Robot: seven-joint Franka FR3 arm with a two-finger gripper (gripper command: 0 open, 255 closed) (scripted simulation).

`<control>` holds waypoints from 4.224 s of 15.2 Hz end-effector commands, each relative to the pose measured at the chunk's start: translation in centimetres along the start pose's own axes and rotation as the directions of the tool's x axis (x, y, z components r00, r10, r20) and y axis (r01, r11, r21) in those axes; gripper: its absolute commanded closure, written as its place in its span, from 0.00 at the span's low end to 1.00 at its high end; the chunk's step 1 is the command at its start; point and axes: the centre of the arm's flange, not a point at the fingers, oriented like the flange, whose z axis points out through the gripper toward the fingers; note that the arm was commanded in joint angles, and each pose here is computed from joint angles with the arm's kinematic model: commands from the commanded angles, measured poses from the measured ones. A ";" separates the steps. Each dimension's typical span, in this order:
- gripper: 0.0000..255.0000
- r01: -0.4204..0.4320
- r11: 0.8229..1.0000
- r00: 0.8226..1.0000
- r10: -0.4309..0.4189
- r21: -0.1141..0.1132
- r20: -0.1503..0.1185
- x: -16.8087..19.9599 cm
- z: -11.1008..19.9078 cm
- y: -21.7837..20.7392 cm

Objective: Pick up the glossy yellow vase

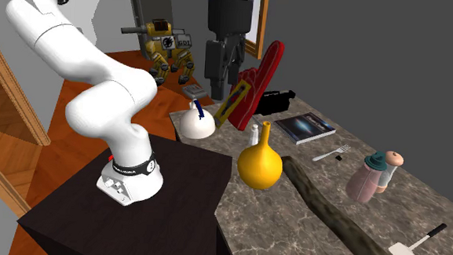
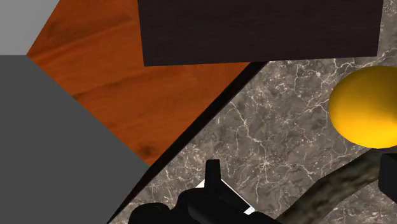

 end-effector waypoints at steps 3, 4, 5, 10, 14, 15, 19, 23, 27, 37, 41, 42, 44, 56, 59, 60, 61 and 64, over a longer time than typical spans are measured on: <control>0.00 0.019 1.000 1.000 -0.019 0.006 0.012 1.0 1.5 -1.9; 0.00 0.028 1.000 0.999 -0.028 0.008 0.017 1.5 2.3 -2.9; 0.00 0.037 0.999 0.999 -0.038 0.011 0.023 2.0 3.0 -3.8; 0.00 0.083 0.996 0.995 -0.085 0.027 0.052 4.2 6.8 -8.8; 0.00 0.120 0.992 0.990 -0.123 0.040 0.074 5.7 9.9 -12.9; 0.00 0.129 0.991 0.988 -0.132 0.044 0.079 6.0 10.6 -13.9; 0.00 0.165 0.985 0.980 -0.170 0.058 0.101 7.2 13.6 -18.1; 0.00 0.200 0.977 0.971 -0.208 0.073 0.121 8.2 16.6 -22.3; 0.00 0.234 0.968 0.959 -0.245 0.089 0.141 9.0 19.6 -26.6; 0.00 0.247 0.964 0.954 -0.259 0.095 0.149 9.2 24.7 -28.6; 1.00 0.247 0.964 0.954 -0.259 0.095 0.149 9.2 24.7 -28.6; 1.00 0.247 0.964 0.954 -0.259 0.095 0.149 9.2 24.7 -28.6; 1.00 0.247 0.964 0.954 -0.259 0.095 0.149 9.2 24.7 -28.6; 1.00 0.247 0.964 0.954 -0.259 0.095 0.149 9.2 20.5 -28.2; 1.00 0.247 0.964 0.954 -0.259 0.095 0.149 9.2 18.9 -28.1; 1.00 0.247 0.964 0.954 -0.259 0.095 0.149 9.2 18.4 -28.0; 1.00 0.247 0.964 0.954 -0.259 0.095 0.149 9.2 17.9 -28.0; 1.00 0.247 0.964 0.954 -0.259 0.095 0.149 9.2 16.7 -27.9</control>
